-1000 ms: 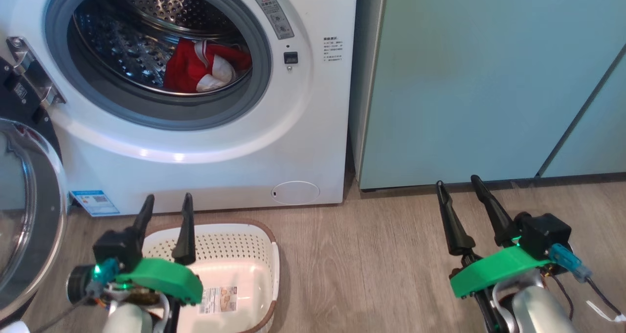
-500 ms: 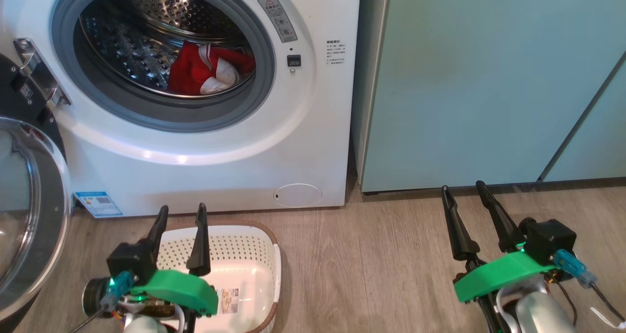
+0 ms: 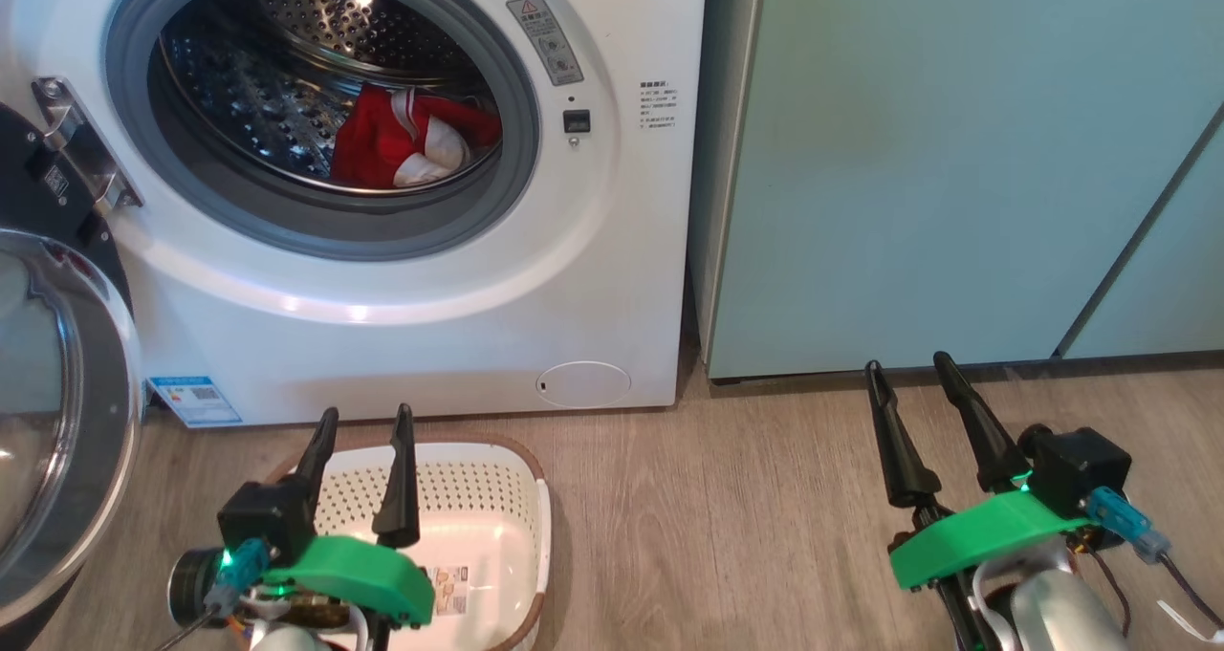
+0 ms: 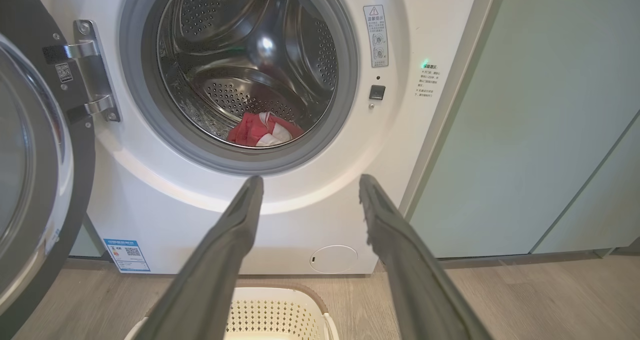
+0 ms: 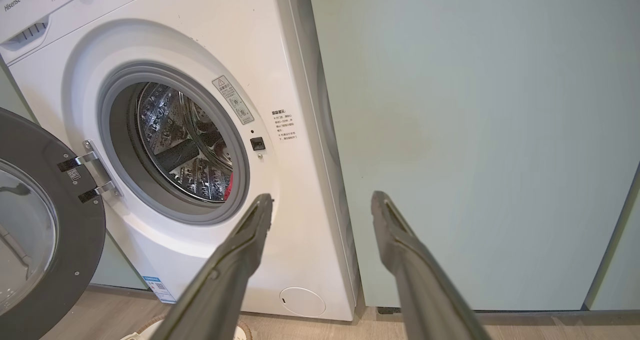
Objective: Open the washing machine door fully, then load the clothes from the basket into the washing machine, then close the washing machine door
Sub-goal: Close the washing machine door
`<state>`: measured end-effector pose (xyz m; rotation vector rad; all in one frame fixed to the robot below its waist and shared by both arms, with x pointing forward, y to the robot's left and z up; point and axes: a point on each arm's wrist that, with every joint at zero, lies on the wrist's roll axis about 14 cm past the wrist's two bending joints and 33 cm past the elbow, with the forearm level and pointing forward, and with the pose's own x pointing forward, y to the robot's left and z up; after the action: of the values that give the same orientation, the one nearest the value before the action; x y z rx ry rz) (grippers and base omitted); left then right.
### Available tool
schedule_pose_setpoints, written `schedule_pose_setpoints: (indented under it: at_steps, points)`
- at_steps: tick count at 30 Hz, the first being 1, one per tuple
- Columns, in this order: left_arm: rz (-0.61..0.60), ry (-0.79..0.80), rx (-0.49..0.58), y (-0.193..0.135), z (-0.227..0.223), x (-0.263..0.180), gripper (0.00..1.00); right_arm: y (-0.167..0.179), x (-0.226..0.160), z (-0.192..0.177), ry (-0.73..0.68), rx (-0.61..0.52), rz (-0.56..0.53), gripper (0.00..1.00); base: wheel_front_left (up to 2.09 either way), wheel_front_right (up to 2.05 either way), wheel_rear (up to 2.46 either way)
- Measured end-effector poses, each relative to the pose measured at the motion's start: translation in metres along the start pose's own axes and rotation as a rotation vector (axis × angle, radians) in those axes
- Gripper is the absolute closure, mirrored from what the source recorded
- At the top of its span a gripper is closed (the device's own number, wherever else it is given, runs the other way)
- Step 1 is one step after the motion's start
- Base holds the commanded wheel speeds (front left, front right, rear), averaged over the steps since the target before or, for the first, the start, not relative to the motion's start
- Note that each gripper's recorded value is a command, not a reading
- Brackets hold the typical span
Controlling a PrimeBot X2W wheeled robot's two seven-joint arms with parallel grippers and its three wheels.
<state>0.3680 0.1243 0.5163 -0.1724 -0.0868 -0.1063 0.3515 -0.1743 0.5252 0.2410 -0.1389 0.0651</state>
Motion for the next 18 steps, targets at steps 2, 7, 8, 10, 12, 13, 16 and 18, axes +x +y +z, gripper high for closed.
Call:
schedule_pose_setpoints:
  at_steps: [2,7,8,10,12,13,16,18]
  points:
    - [0.000,-0.001,0.000,-0.0002,0.0002,-0.0003,0.00,0.0002,0.0000,0.0003,-0.001,0.000,0.001,0.00,0.00,0.00,0.00]
    - [-0.001,-0.003,0.000,-0.0006,0.0009,-0.0006,0.00,0.0008,0.0001,0.0006,-0.002,0.000,0.002,0.00,0.00,0.00,0.00]
    - [-0.001,-0.003,0.000,-0.0006,0.0010,-0.0006,0.00,0.0009,0.0001,0.0007,-0.002,0.000,0.003,0.00,0.00,0.00,0.00]
    - [0.003,-0.004,0.001,-0.0002,0.0014,-0.0007,0.00,0.0011,0.0002,0.0007,-0.002,0.000,0.003,0.00,0.00,0.00,0.00]
    - [0.005,-0.007,0.001,-0.0001,0.0022,-0.0006,0.00,0.0012,0.0002,0.0007,-0.002,0.000,0.004,0.00,0.00,0.00,0.00]
    - [0.005,-0.008,0.001,-0.0002,0.0026,-0.0006,0.00,0.0013,0.0002,0.0007,-0.002,0.000,0.004,0.00,0.00,0.00,0.00]
    - [0.003,-0.011,0.001,-0.0009,0.0035,-0.0005,0.00,0.0013,0.0002,0.0008,-0.003,0.000,0.004,0.00,0.00,0.00,0.00]
    - [0.002,-0.011,0.001,-0.0013,0.0037,-0.0006,0.00,0.0014,0.0002,0.0010,-0.003,0.000,0.004,0.00,0.00,0.00,0.00]
